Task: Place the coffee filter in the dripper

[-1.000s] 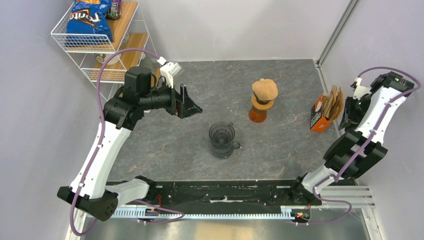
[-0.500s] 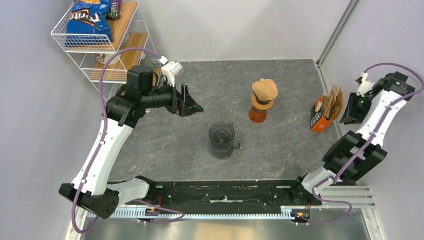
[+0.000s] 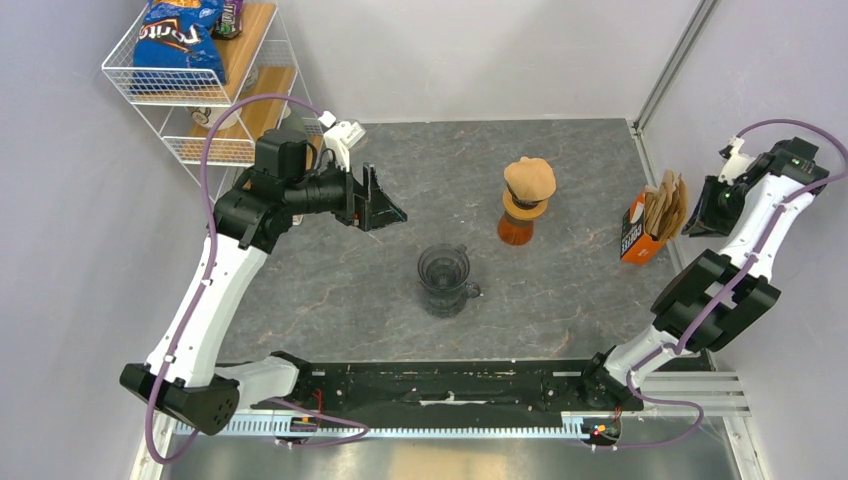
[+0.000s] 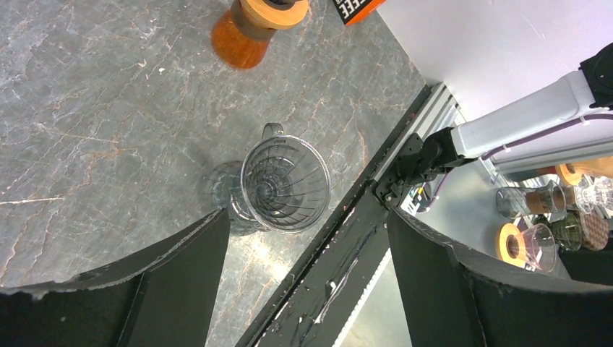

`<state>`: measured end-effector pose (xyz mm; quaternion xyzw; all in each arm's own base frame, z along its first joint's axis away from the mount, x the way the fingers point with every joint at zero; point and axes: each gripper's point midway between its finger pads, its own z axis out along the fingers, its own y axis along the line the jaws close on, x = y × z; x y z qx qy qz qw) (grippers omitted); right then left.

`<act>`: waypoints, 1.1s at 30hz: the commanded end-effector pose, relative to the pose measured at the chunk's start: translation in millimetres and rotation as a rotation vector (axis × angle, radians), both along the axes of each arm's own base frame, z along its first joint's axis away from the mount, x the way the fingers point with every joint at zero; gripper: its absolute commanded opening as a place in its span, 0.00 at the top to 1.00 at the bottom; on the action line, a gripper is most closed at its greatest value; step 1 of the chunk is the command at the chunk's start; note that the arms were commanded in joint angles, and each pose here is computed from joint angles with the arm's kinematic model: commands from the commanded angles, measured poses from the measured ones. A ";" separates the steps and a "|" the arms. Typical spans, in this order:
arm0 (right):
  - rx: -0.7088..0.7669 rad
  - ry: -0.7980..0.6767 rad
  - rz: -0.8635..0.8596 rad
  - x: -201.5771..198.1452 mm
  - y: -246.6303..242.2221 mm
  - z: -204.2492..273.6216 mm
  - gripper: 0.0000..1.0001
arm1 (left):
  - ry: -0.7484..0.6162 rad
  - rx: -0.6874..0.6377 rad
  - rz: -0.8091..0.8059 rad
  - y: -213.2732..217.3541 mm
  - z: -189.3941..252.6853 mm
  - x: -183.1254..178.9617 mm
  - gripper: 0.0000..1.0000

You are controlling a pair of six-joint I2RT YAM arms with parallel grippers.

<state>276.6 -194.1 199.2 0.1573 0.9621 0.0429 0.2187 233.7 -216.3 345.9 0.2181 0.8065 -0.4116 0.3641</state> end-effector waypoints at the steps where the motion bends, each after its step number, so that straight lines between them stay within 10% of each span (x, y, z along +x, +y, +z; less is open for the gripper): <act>1: -0.016 -0.061 -0.015 13.4 -7.9 5.8 0.75 | 0.008 -0.032 -0.012 -3.4 3.5 2.1 0.13; 33: 0.015 -0.032 0.000 28.3 -8.4 -29.7 0.73 | 0.083 -0.041 -0.009 -2.8 -11.2 10.2 0.14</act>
